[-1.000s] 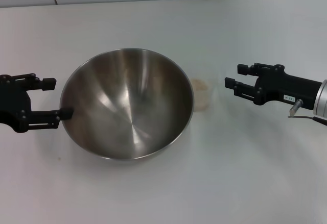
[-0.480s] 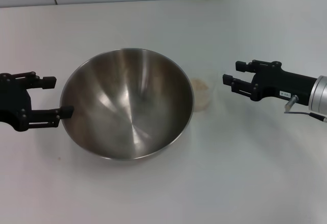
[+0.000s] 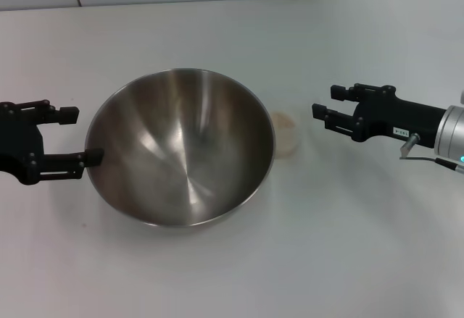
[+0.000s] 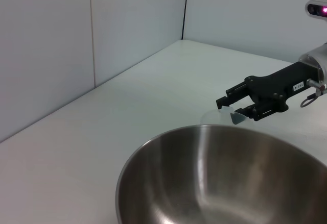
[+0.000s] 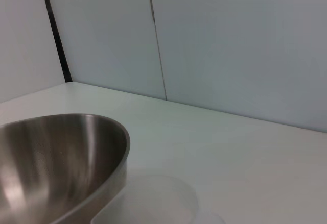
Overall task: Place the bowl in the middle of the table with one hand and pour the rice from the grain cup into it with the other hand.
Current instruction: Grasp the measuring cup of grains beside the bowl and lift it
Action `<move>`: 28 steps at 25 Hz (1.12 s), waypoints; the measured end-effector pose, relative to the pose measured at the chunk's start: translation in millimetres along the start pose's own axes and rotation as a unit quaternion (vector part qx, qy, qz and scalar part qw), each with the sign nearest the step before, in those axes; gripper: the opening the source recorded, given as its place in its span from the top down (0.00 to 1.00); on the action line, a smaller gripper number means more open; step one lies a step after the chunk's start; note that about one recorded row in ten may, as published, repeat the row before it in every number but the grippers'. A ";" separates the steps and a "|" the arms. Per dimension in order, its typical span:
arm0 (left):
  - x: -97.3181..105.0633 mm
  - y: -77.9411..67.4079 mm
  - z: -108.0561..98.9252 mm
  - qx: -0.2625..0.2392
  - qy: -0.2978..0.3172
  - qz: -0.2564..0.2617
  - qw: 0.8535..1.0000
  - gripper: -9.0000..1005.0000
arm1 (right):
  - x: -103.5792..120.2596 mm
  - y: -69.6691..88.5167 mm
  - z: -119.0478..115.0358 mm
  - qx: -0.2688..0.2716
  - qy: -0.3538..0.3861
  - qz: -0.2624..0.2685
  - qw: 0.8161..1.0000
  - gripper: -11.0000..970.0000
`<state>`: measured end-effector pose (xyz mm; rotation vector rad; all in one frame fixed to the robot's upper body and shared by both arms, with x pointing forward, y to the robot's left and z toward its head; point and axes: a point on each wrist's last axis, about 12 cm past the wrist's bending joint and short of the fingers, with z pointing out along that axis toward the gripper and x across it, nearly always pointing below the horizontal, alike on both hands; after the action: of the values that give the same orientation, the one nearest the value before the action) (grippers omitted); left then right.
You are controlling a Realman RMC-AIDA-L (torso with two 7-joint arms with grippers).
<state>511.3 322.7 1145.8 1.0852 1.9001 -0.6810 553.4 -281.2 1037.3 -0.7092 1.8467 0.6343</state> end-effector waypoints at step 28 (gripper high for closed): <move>0.8 0.4 1.5 0.002 0.002 -0.001 1.000 0.19 | -6.5 -1.3 12.7 0.006 0.001 -0.013 1.000 0.45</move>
<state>512.0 322.1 1144.4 1.0880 1.9050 -0.6851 564.2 -272.0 1038.9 -0.7263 1.8383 0.6055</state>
